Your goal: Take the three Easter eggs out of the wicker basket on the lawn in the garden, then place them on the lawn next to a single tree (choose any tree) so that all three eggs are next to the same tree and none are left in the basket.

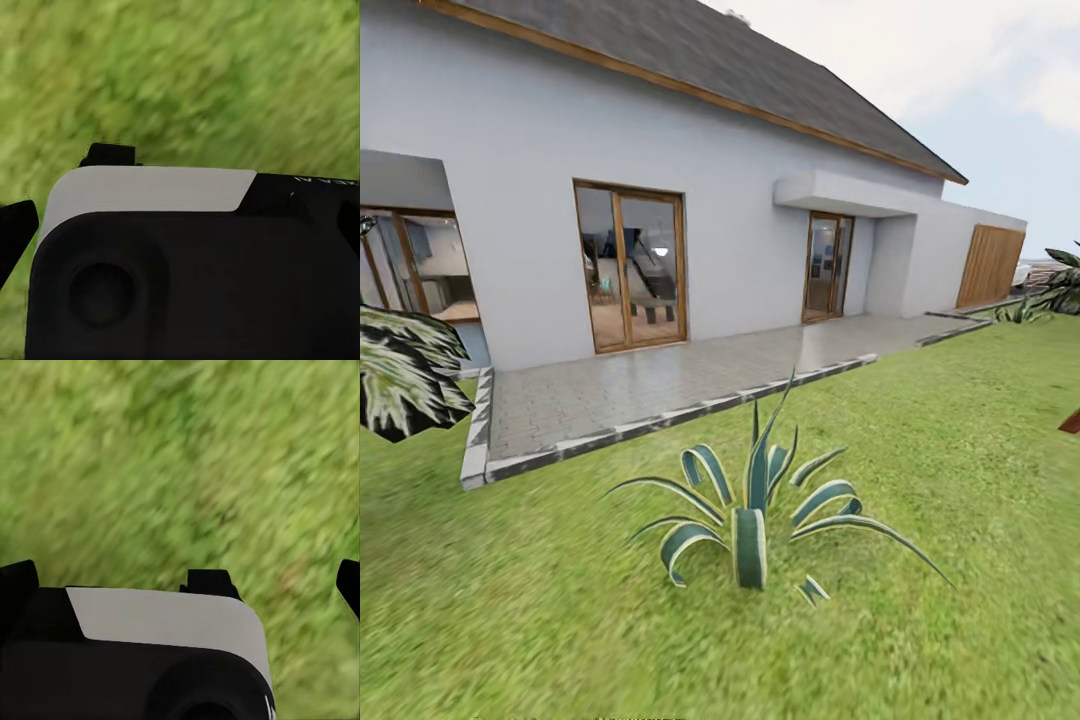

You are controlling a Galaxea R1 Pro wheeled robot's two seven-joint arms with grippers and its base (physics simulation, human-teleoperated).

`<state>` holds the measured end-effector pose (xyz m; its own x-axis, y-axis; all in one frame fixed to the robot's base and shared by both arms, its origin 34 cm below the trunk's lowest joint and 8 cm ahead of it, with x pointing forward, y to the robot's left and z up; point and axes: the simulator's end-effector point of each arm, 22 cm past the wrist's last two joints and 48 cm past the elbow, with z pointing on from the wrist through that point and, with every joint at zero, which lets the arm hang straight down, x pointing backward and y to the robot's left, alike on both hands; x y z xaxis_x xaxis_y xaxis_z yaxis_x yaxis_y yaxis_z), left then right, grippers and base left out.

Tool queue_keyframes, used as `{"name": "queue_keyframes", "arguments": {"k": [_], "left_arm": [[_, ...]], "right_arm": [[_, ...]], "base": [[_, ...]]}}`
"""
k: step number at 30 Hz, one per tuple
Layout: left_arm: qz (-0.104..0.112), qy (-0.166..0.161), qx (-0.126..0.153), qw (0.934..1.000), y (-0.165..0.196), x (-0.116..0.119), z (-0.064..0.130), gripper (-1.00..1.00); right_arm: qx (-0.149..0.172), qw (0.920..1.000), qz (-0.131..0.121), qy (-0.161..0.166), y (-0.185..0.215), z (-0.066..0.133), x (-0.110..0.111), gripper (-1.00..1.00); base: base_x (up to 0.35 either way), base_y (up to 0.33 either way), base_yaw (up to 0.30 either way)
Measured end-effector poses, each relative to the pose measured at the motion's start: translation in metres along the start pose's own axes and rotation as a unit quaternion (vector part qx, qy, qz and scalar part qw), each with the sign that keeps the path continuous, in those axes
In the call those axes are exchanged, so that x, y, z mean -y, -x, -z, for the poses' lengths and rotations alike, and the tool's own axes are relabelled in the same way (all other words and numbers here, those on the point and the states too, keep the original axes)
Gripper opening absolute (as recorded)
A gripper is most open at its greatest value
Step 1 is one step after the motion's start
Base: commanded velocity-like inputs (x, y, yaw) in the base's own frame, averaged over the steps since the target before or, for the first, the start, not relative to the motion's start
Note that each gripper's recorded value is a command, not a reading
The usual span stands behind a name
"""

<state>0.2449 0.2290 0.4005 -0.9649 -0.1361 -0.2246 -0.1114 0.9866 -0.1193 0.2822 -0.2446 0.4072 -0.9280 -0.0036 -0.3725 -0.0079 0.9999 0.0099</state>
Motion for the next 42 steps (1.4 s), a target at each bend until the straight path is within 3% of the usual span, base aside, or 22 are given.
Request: {"name": "queue_keyframes", "arguments": {"k": [42], "left_arm": [[0.0, 0.0, -0.001, 1.0, -0.0007, 0.0006, 0.0, 1.0]], "right_arm": [[-0.001, 1.0, 0.0, 0.0, -0.0008, 0.0001, -0.0008, 1.0]], "base": [[0.044, -0.281, 0.278]]}}
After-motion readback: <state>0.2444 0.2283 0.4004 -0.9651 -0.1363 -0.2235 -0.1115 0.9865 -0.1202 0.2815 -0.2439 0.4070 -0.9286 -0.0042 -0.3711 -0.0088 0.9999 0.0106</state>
